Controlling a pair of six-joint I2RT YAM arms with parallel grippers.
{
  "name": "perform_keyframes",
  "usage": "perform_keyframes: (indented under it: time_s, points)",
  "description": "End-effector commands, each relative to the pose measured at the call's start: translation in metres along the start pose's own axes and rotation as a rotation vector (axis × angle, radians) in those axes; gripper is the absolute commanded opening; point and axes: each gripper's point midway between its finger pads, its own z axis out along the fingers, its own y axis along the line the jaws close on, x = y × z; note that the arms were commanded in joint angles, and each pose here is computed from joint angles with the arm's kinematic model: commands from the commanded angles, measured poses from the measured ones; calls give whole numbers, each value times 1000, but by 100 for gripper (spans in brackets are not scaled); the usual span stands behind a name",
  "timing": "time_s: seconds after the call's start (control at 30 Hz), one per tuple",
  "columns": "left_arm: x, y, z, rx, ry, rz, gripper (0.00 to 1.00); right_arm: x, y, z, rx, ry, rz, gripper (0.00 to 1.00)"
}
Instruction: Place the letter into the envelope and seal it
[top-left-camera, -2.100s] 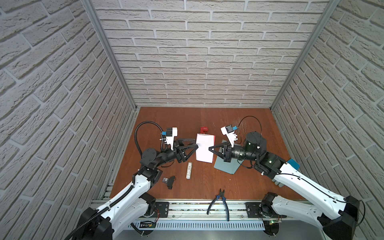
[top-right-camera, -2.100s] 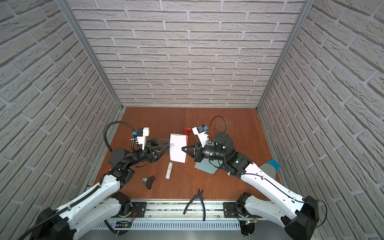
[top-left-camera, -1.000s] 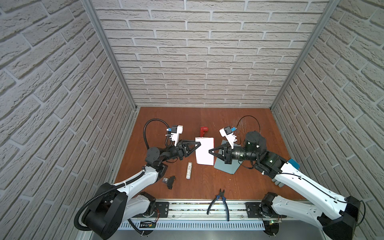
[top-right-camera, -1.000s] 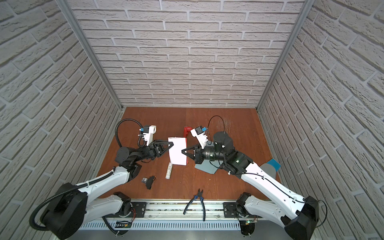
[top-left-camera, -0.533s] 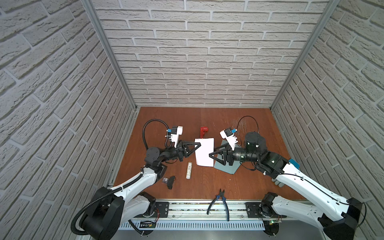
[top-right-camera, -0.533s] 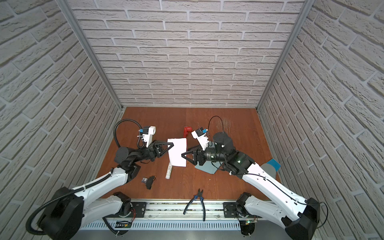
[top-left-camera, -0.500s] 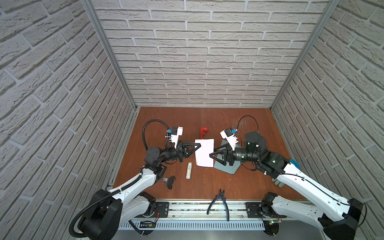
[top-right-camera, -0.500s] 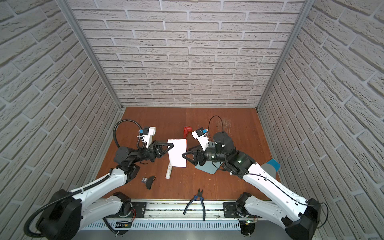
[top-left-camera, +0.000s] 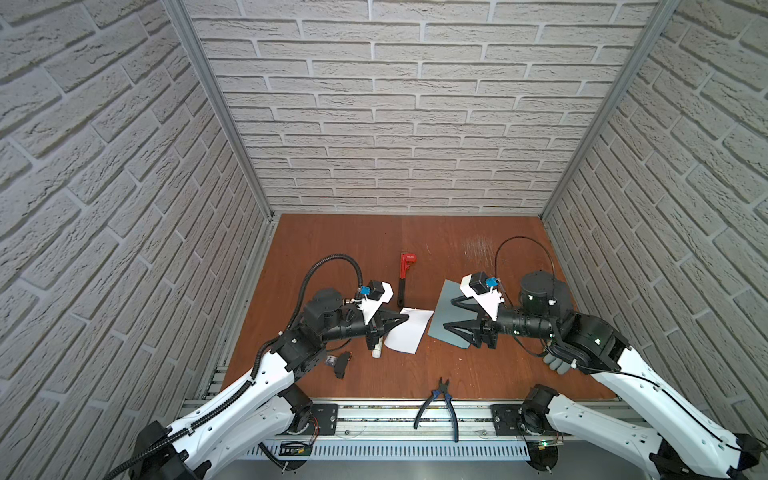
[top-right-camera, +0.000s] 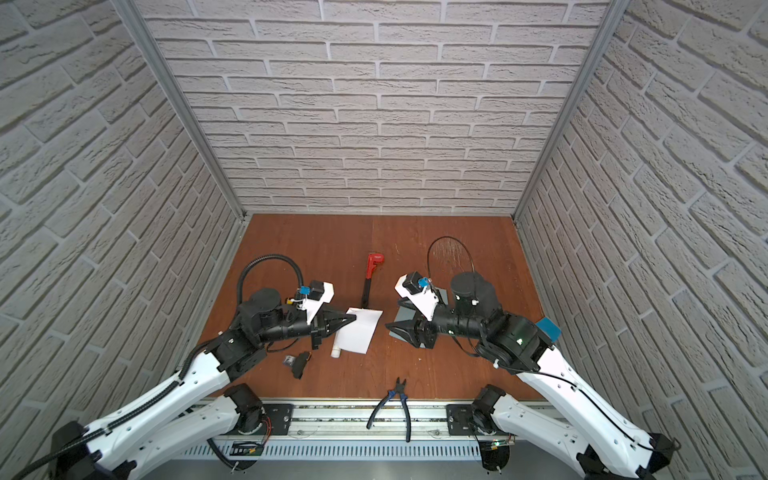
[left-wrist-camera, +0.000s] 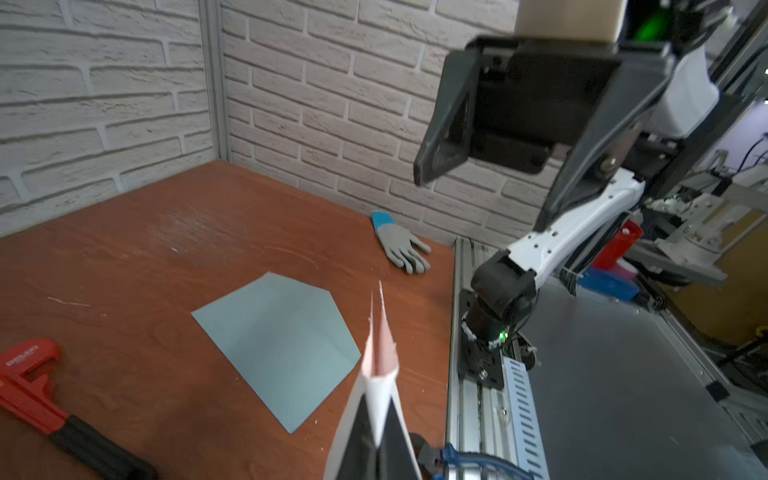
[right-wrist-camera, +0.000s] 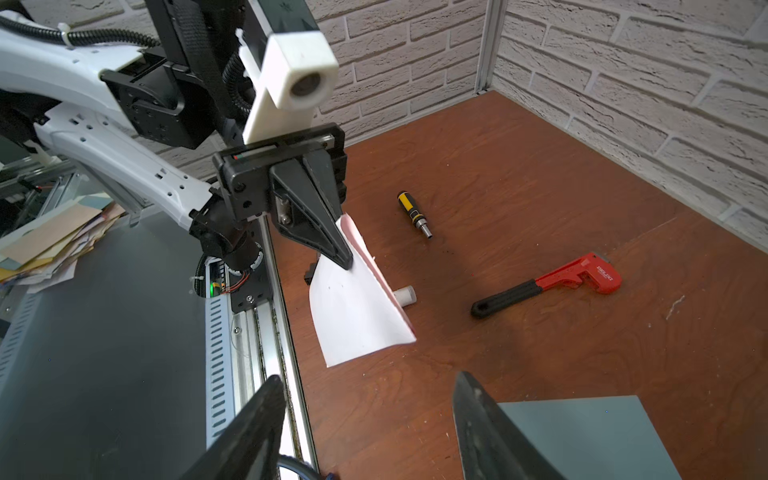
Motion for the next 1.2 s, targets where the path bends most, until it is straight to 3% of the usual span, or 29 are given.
perform_keyframes:
  time_s: [0.0,0.1,0.4,1.17]
  points:
    - [10,-11,-1,7,35,232,0,-2,8,3,-35,23,-132,63]
    - [12,-23,-2,48,19,321,0,5,15,15,-65,70,-167,63]
    - [23,-33,4,90,80,399,0,18,33,52,-125,160,-259,60]
    - [8,-41,-4,75,-17,468,0,31,40,76,-165,193,-216,39]
